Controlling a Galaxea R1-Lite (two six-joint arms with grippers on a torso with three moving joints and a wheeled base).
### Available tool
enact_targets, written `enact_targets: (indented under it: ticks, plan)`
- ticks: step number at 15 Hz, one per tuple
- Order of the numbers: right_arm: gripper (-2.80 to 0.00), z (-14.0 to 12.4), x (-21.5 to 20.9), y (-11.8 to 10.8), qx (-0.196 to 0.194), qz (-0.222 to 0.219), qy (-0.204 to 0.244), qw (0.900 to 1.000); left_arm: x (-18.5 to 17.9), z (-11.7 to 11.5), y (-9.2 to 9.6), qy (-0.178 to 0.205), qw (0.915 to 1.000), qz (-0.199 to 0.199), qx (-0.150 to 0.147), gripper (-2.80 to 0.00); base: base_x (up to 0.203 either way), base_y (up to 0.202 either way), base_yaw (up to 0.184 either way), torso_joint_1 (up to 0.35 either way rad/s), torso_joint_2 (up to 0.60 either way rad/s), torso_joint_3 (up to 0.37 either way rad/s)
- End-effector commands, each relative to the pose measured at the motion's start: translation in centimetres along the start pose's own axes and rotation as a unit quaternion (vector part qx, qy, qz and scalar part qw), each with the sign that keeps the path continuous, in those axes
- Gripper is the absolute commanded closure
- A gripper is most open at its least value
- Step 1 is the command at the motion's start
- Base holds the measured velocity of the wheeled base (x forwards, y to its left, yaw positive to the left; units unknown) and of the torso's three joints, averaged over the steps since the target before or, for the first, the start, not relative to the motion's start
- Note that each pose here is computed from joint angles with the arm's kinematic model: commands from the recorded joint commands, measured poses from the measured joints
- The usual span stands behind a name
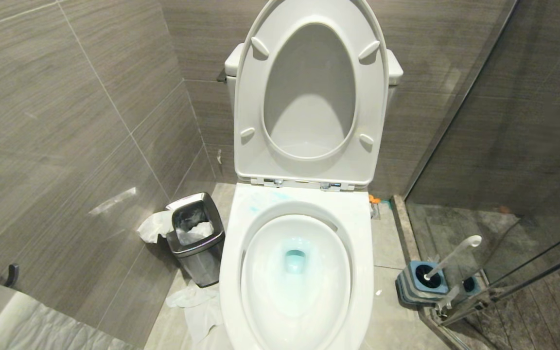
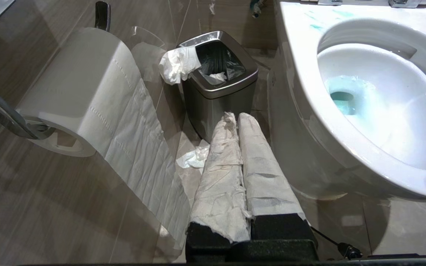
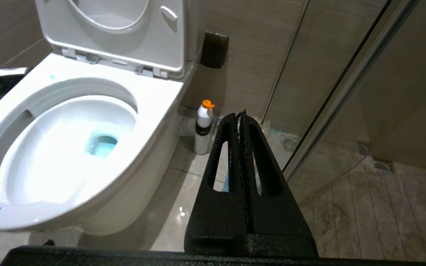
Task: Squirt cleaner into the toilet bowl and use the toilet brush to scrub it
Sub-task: Flush the toilet
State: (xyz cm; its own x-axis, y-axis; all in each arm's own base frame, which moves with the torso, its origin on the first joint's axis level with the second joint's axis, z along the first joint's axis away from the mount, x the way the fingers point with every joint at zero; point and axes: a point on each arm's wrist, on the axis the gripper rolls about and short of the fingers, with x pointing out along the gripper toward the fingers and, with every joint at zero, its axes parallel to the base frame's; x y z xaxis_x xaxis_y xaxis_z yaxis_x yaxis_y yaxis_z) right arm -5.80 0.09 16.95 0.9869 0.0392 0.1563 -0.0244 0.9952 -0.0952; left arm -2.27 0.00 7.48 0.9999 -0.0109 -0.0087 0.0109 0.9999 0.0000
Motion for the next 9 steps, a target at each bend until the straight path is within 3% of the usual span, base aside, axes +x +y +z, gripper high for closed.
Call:
enact_targets:
  ticks: [1,5,9]
  plan:
    - [0.0,-1.1,-1.1,0.1,-0.001,-0.002,-0.018,1.0,0.0,0.0,0.0,0.001,1.0,0.0,0.0,0.0,0.0,0.0,0.0,0.0,0.0,0.0]
    - [0.0,-1.6,-0.9,0.1,0.01,-0.006,-0.01,1.0,0.0,0.0,0.0,0.001,1.0,0.0,0.0,0.0,0.0,0.0,0.0,0.0,0.0,0.0]
    - [0.0,-5.5,0.8,0.4,0.013,-0.002,0.04,0.999,0.0,0.0,0.0,0.001,1.0,0.0,0.0,0.0,0.0,0.0,0.0,0.0,0.0,0.0]
